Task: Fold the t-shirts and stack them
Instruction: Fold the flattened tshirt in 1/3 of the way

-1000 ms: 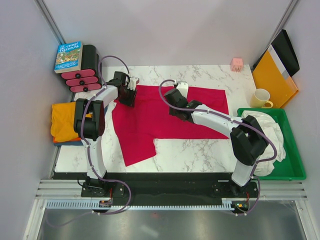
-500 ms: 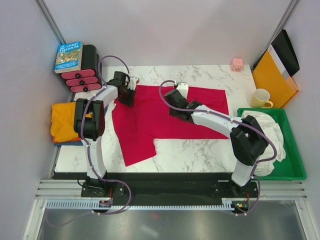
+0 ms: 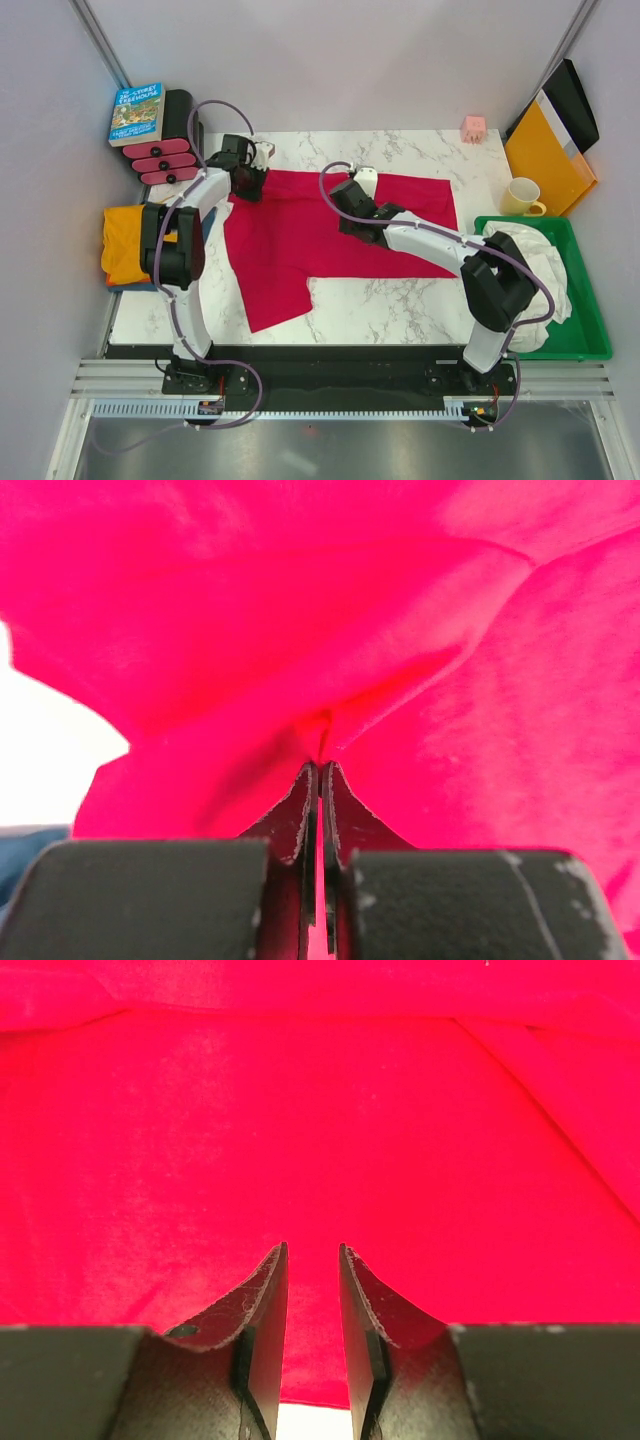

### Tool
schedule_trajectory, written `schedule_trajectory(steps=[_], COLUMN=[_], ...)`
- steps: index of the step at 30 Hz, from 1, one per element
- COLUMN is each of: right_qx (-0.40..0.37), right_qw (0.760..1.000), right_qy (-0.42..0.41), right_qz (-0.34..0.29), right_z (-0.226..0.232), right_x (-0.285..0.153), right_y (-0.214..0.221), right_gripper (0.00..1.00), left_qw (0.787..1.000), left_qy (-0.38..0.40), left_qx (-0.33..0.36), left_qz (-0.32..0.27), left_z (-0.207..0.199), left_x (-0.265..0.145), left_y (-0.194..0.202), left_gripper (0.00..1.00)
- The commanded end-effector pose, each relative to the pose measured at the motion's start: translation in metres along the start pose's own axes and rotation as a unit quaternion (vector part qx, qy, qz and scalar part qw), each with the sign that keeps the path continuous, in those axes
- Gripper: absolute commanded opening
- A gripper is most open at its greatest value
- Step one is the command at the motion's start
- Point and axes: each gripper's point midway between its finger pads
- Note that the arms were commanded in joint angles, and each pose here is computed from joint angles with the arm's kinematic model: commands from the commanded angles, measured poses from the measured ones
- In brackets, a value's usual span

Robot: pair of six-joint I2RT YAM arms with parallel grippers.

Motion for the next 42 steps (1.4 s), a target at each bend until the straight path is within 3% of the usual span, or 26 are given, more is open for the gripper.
schedule_trajectory(steps=[1,13,26,29,30,32,33,34,38,42], right_qx=[0.024,0.030,0.031,0.032,0.033,0.033,0.031,0.029,0.038,0.054], right_qw=[0.999,0.999,0.999,0.999,0.999,0.999,0.999,0.999,0.998,0.995], right_qy=[-0.022,-0.022,-0.018,-0.020,-0.020,-0.019,-0.017,-0.010,0.012,0.076], right_qz=[-0.031,-0.032,-0.030,-0.027,-0.027,-0.030,-0.034,-0.041,-0.046,-0.025], right_z=[0.007,-0.002,-0.010,-0.009,-0.008,-0.009,-0.011,-0.013,-0.040,-0.101], right_x=[-0.017,-0.025,-0.027,-0.025,-0.025,-0.027,-0.028,-0.028,-0.020,0.014], right_y=[-0.022,-0.016,-0.007,-0.006,-0.006,-0.008,-0.010,-0.014,-0.032,-0.040], right_gripper=[0.33,0.33,0.33,0.33,0.33,0.34,0.35,0.36,0.38,0.37], left_qw=[0.998,0.998,0.995,0.996,0.996,0.998,0.999,0.999,0.998,0.998], left_qy=[-0.004,0.056,0.080,0.067,0.062,0.052,0.044,0.039,0.019,-0.020], left_qx=[0.009,0.023,0.042,0.043,0.044,0.039,0.028,0.023,-0.017,-0.034], left_qz=[-0.060,0.003,0.048,0.046,0.035,0.008,-0.013,-0.025,-0.065,-0.052], left_z=[-0.011,-0.068,-0.096,-0.091,-0.089,-0.085,-0.079,-0.075,-0.042,-0.013], left_x=[-0.039,-0.042,-0.039,-0.039,-0.040,-0.049,-0.052,-0.056,-0.060,-0.034], left_y=[-0.032,0.039,0.078,0.076,0.070,0.056,0.044,0.035,-0.006,-0.020], left_gripper=[0.02,0.02,0.02,0.20,0.32,0.48,0.61,0.66,0.72,0.65])
Point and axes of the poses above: each gripper's point midway between its finger pads, its own x axis out along the fingers, its own z axis along the line the jaws close on, y = z × x, and after that the axes turned 2 degrees about -x, right-handed
